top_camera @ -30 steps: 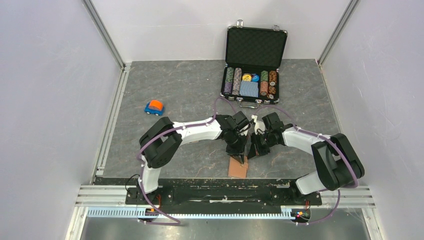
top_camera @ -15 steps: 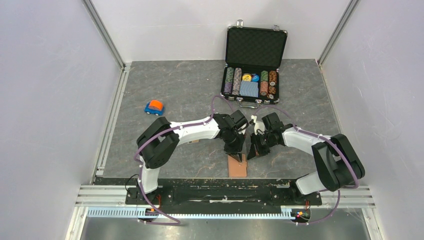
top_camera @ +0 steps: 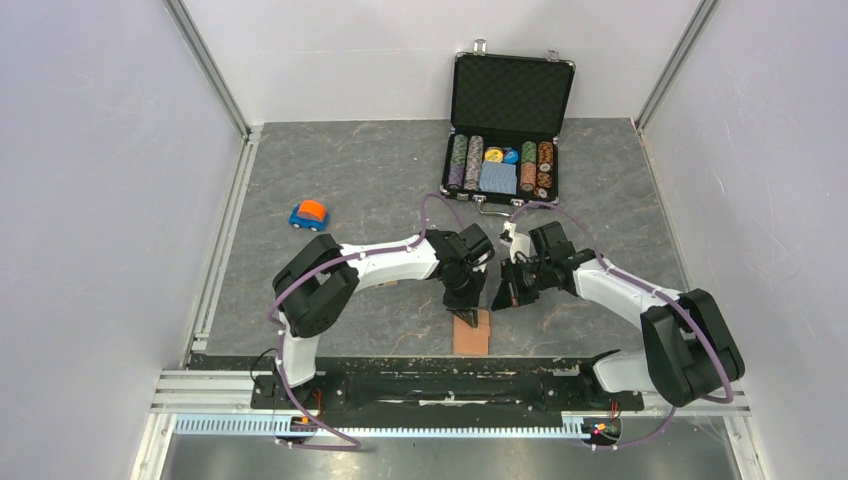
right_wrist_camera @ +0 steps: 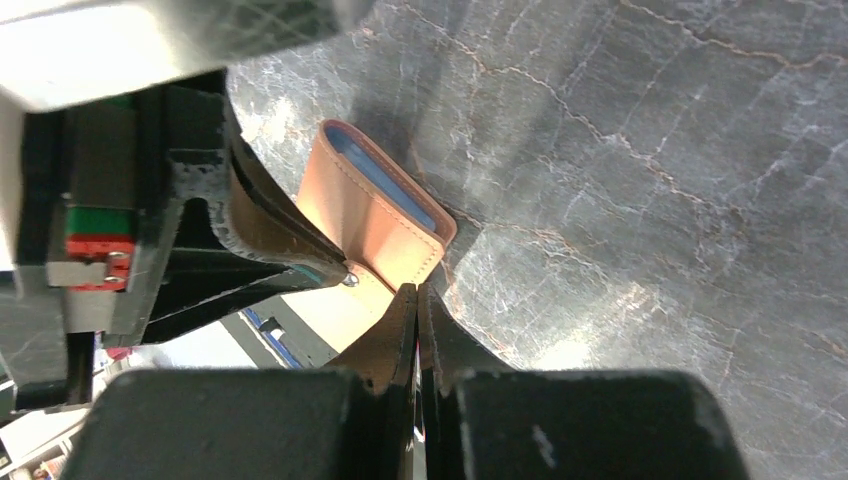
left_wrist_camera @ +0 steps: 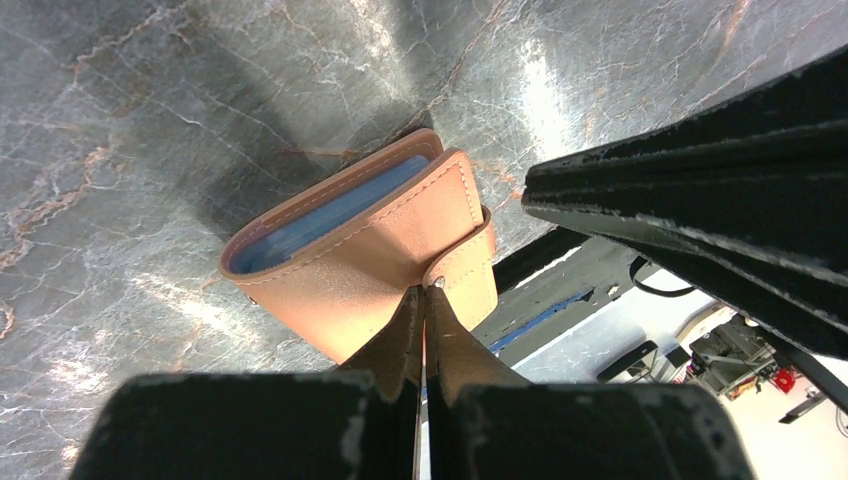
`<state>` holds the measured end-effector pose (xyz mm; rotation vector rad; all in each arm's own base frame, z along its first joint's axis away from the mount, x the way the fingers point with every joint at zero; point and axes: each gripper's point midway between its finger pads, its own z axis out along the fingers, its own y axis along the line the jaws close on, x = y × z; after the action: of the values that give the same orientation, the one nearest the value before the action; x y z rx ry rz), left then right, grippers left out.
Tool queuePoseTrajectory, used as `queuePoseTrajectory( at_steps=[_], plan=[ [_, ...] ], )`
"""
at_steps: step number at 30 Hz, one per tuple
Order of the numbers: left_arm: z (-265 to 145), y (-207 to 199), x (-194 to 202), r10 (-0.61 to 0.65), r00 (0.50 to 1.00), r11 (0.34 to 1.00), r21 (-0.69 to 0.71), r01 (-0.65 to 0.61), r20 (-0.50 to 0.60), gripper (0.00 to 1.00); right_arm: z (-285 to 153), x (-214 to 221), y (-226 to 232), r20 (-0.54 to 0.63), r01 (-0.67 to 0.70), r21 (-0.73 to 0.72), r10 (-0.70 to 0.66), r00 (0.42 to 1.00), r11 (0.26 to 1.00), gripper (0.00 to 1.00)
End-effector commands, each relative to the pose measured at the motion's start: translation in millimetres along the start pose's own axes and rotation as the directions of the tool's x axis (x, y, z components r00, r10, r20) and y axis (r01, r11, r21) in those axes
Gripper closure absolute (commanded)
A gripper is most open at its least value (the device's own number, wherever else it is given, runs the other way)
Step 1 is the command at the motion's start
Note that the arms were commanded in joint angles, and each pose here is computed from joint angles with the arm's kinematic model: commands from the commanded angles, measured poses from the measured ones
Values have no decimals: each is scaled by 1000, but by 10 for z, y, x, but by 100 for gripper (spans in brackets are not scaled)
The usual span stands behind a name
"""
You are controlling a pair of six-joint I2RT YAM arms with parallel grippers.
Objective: Put the credit cards into the card holder
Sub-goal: Close the card holder at the center of the board.
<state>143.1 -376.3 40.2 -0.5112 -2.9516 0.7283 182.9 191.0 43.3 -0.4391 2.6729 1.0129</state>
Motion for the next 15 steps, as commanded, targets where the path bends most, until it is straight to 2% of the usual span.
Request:
queuePoseTrajectory(
  at_steps=[1, 15],
  plan=[
    [-121, 7, -5, 28, 999, 1000, -11, -27, 31, 98, -3, -49, 124, 30, 36, -64, -34, 999, 997, 100],
    [-184, -152, -21, 44, 998, 998, 52, -46, 40, 98, 48, 73, 306, 20, 52, -149, -49, 999, 987, 100]
  ],
)
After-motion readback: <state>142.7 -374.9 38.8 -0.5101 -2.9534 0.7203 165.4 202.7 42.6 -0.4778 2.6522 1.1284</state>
